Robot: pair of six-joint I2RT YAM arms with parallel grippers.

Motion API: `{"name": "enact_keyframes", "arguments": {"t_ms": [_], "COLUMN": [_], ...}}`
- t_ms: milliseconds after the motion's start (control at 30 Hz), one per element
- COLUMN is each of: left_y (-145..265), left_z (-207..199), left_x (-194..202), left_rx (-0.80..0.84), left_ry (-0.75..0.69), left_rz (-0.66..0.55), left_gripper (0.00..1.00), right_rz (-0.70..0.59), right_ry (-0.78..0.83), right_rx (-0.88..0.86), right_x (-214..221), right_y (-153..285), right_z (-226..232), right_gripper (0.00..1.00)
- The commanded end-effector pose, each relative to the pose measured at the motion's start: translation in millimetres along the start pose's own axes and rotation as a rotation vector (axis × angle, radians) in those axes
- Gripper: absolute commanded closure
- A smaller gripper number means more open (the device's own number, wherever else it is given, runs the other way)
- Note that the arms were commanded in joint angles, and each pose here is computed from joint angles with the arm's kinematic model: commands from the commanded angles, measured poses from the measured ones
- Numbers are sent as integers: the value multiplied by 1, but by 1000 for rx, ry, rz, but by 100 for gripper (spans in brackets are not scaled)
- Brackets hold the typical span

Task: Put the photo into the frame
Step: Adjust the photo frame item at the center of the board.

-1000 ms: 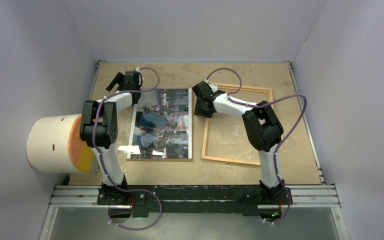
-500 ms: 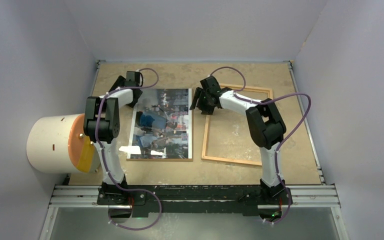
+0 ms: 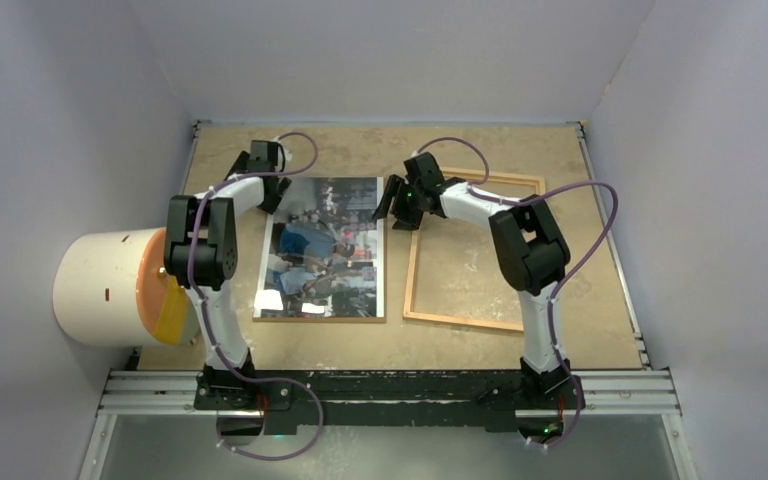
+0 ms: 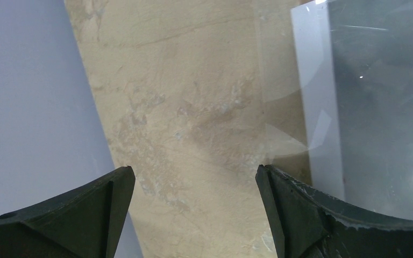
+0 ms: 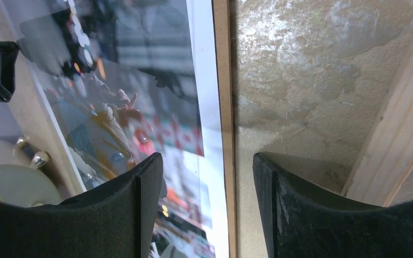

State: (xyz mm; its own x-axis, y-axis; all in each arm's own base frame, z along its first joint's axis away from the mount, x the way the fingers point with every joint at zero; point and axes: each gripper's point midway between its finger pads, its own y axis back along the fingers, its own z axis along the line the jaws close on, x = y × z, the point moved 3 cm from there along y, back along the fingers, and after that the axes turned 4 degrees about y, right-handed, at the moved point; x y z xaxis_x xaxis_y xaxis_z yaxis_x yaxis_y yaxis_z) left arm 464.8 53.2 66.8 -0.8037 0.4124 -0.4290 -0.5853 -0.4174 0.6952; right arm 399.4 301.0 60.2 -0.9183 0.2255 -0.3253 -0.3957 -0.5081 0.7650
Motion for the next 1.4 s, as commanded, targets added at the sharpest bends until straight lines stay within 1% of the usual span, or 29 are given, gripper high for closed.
{"name": "enact_keyframes", "arguments": {"t_ms": [0,367,500,600,733,800,933,1100,1200,1267,1367], "left_y": [7,21,23,25,29,25,8,-11,-20,-24,-22], "left_z": [-51,-60,-51,-30,0,13,24,29,22,11,-3], "left_x": [23,25,22,9,-13,-18,-20,-23,-26,-25,-26], "left_rx": [262,332,280,227,132,57,-57,-130,-105,-47,54], "left_ry": [1,-13,-4,25,63,81,100,154,157,144,146], "left_rz": [39,-5,-20,-45,-87,-84,-45,-10,-5,12,0], "left_gripper": [8,9,8,8,7,7,7,8,8,8,8], "right_rz": [54,29,-18,-53,-58,-65,-90,-84,-82,-68,-49], "right_ry": [-26,-69,-104,-98,-87,-95,-118,-131,-145,-151,-163], "right_rx": [21,62,82,93,135,143,140,131,109,84,67], "right_x": [16,16,1,-16,-30,-34,-45,-53,-54,-53,-49], "right_y": [-5,3,11,13,6,2,-7,-18,-21,-23,-27], "right_z": [-15,-32,-42,-44,-47,-49,-53,-50,-47,-43,-42], "right_gripper": [35,37,36,36,36,35,34,34,34,33,33]}}
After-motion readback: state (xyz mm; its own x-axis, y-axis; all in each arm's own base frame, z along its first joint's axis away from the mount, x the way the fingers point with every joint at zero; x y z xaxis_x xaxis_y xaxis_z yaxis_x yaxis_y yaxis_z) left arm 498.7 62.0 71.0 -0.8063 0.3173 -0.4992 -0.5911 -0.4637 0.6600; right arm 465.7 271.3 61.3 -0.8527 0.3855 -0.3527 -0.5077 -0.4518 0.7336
